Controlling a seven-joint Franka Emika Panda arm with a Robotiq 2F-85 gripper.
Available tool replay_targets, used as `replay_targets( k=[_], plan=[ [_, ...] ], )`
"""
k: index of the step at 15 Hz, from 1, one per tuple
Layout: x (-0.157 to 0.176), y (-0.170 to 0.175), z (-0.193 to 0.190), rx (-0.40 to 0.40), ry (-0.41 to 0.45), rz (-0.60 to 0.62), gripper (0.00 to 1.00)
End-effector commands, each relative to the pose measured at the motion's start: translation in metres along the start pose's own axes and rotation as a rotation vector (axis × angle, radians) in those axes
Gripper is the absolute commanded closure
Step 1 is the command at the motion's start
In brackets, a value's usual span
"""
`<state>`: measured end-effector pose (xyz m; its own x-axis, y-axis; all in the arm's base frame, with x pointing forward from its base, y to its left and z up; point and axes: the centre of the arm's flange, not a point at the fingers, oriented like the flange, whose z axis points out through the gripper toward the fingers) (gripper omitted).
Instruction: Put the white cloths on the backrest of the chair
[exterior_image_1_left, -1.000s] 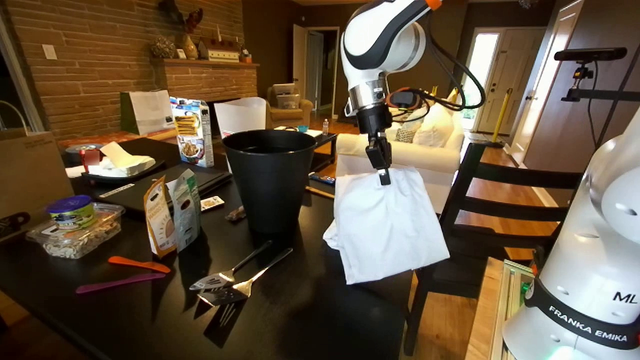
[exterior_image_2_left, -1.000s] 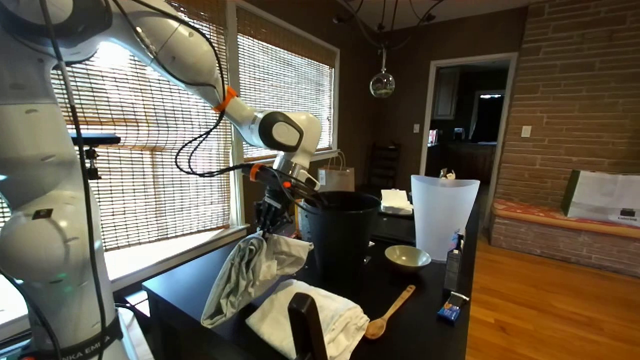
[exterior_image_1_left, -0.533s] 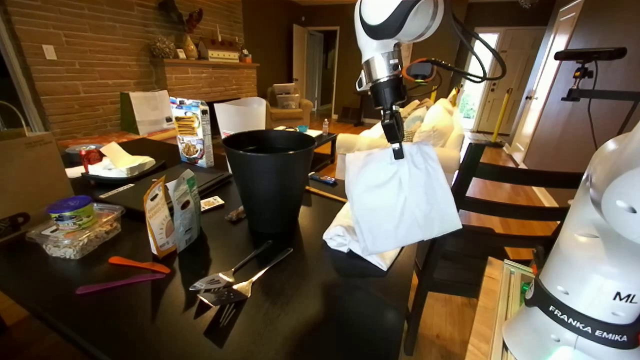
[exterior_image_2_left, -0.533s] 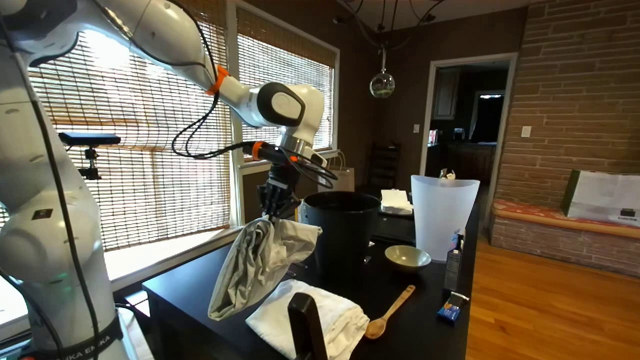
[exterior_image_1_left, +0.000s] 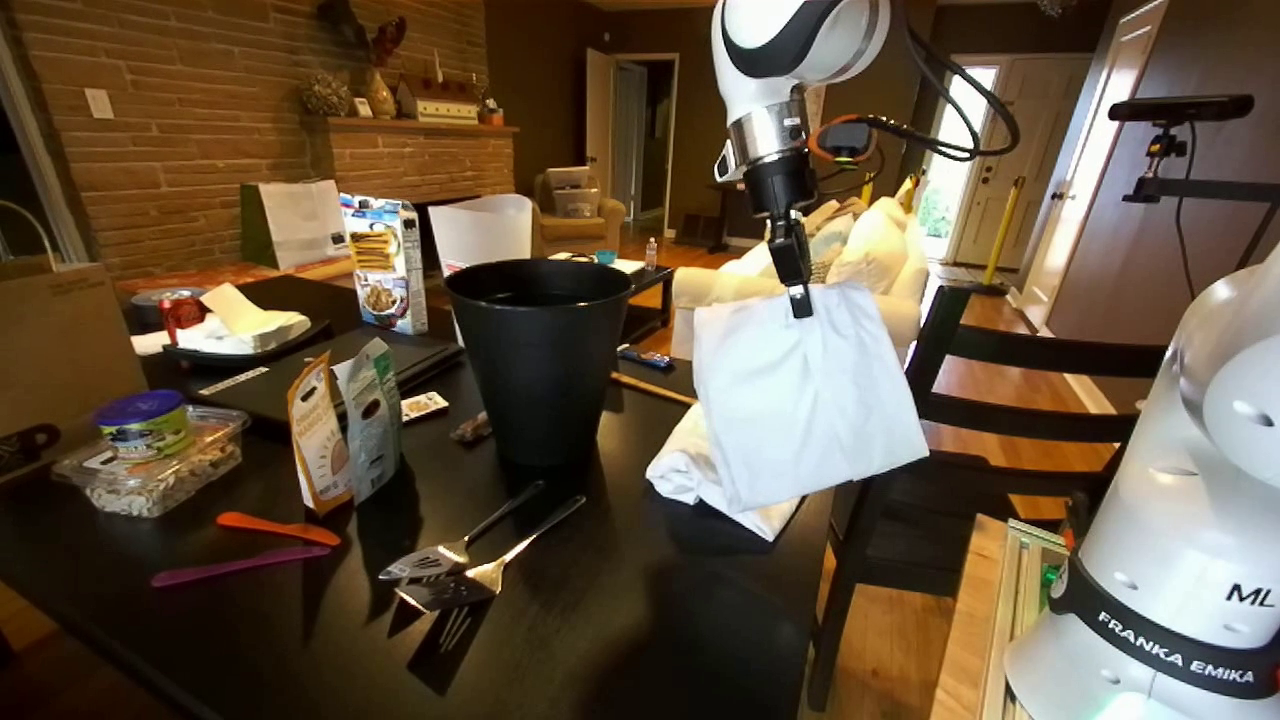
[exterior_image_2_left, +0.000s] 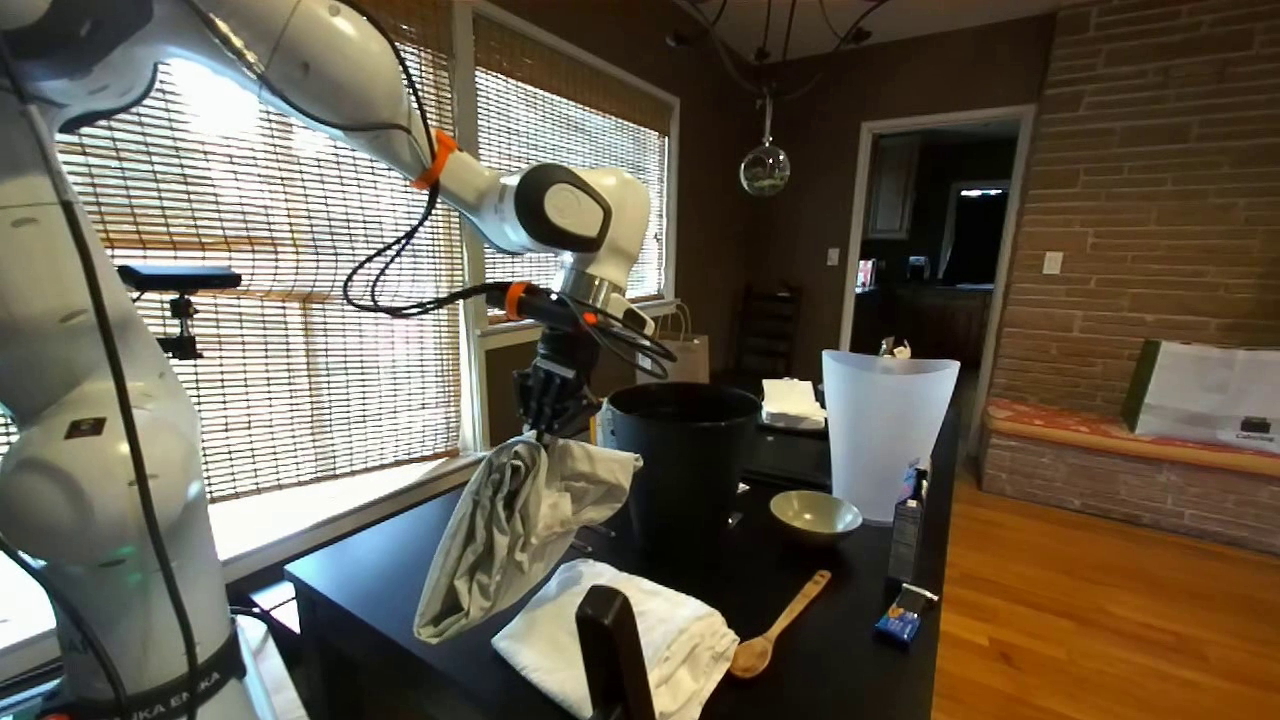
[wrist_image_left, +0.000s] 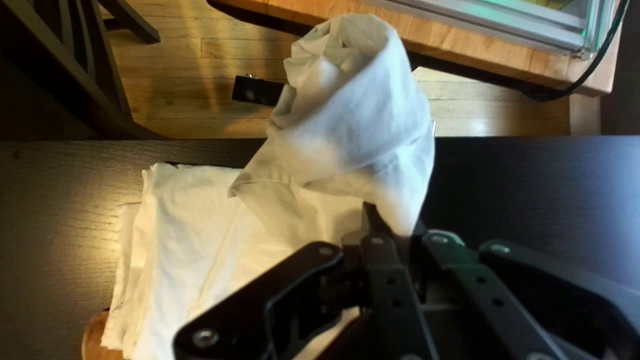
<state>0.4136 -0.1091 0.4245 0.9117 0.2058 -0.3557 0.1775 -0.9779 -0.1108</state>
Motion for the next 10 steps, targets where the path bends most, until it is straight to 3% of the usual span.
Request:
replay_targets(
  k=[1,4,10],
  plan=[
    [-0.031,0.021,-0.02,0.052,-0.05,-0.097,0.98],
    [-0.063,0.041,-0.039,0.045,-0.077,-0.128,0.98],
    [-0.127,0.083,-0.059,-0.091,-0.133,-0.09,0.98]
  ],
)
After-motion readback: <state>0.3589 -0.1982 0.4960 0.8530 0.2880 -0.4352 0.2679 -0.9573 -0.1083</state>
